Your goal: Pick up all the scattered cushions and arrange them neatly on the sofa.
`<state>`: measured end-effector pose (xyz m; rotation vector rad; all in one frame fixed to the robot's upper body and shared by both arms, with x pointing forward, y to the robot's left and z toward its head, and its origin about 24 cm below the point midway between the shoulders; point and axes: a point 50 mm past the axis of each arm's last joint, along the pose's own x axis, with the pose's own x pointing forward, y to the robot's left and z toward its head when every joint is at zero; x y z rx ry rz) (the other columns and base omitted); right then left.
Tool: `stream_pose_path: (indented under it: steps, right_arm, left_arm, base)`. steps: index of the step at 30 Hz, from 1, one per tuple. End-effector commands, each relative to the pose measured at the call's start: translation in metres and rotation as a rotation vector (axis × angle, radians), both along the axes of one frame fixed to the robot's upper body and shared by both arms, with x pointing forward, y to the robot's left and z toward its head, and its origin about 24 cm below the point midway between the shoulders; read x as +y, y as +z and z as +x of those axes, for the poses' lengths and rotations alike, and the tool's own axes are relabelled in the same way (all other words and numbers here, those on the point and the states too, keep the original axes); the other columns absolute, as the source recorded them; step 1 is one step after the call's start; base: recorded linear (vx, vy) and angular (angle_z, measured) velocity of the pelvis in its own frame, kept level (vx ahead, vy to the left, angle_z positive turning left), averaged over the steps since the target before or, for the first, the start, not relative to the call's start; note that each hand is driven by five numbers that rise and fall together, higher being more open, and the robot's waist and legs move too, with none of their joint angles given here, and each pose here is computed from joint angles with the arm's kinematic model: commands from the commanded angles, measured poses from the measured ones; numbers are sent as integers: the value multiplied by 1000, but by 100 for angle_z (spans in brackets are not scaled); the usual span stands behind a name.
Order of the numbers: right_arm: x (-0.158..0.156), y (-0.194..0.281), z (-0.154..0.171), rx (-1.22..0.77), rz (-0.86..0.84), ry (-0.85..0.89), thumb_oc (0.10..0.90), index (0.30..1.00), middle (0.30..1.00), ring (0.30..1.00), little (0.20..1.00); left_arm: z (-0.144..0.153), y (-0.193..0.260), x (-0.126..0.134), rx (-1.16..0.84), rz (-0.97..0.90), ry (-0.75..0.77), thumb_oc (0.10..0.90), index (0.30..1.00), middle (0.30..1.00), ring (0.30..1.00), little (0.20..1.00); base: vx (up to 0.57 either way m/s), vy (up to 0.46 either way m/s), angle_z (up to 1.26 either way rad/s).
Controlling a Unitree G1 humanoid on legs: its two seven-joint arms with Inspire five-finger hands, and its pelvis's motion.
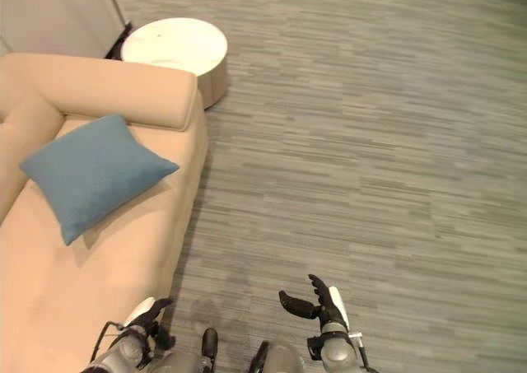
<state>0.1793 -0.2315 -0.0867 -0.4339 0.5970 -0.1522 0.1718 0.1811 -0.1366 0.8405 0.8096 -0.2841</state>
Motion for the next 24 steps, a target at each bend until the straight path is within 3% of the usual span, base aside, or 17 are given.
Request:
stream_pose_path:
  steps: [1,11,18,24]
  right_arm:
    - [-11,25,12,-168,-18,-43,800,900,900,900,900]
    - [-21,18,1,-120,-35,-74,800,900,900,900,900]
    - [-21,13,-1,-105,12,-96,800,900,900,900,900]
    - [-33,15,-3,-119,-4,-120,800,900,900,900,900]
  left_arm:
    - [-5,-4,-8,13,-6,-30,800,900,900,900,900]
    - [-39,-19,10,132,58,13,800,900,900,900,900]
    - [-43,-20,9,125,15,105,800,900,900,900,900]
    - [-2,4,-6,-81,-84,70,800,900,900,900,900]
  base:
    - [200,-136,81]
    - [272,-193,34]
    - [255,-264,54]
    - [140,-352,52]
